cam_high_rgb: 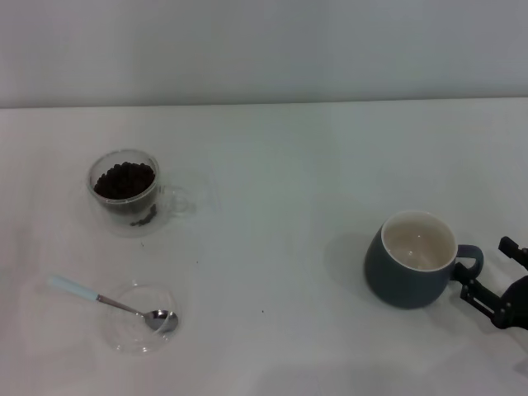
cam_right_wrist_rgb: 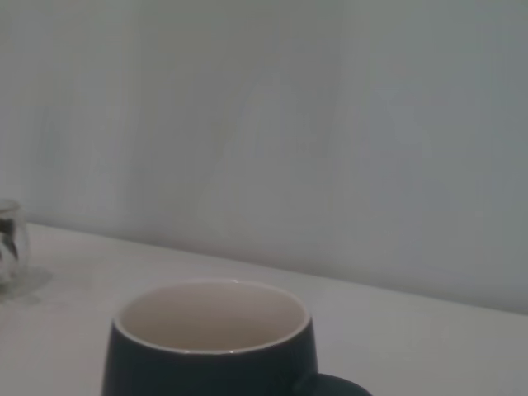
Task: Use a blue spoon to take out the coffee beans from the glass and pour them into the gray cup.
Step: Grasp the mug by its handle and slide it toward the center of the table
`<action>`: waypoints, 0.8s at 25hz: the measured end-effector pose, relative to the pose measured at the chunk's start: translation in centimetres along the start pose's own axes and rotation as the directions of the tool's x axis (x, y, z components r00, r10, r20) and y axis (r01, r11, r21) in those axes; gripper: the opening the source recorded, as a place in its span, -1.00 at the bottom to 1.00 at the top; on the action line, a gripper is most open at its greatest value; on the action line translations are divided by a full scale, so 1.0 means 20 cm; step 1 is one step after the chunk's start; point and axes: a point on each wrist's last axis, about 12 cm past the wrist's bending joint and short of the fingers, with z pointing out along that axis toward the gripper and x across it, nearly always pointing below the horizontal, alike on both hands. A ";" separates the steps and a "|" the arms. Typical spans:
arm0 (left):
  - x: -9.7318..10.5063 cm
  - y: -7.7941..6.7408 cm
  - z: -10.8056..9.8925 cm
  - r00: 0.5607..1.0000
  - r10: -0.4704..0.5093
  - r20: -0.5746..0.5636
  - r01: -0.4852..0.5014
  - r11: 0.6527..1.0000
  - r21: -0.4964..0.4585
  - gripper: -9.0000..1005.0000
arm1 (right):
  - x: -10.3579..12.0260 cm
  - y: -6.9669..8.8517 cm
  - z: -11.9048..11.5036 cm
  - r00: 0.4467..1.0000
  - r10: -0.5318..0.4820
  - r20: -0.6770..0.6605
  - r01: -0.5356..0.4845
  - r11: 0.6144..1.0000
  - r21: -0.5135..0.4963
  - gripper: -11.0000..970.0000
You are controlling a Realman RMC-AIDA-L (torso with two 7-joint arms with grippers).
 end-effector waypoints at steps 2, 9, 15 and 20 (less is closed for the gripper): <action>0.00 0.00 0.00 1.000 0.001 0.001 -0.001 1.000 0.000 0.77 | 0.00 -0.01 0.01 1.000 -0.001 -0.007 0.001 1.000 0.008 0.62; -0.01 0.01 0.01 1.000 0.005 0.005 -0.005 1.000 0.000 0.77 | 0.00 -0.01 0.03 1.000 0.001 -0.010 0.000 1.000 0.021 0.59; -0.01 0.01 0.02 1.000 0.008 0.010 -0.008 1.000 0.002 0.77 | -0.01 -0.01 0.03 1.000 0.001 -0.006 -0.001 1.000 0.020 0.43; -0.02 0.01 0.02 1.000 0.013 0.018 -0.013 1.000 0.002 0.77 | -0.02 0.00 0.05 1.000 -0.001 0.002 0.000 1.000 0.005 0.19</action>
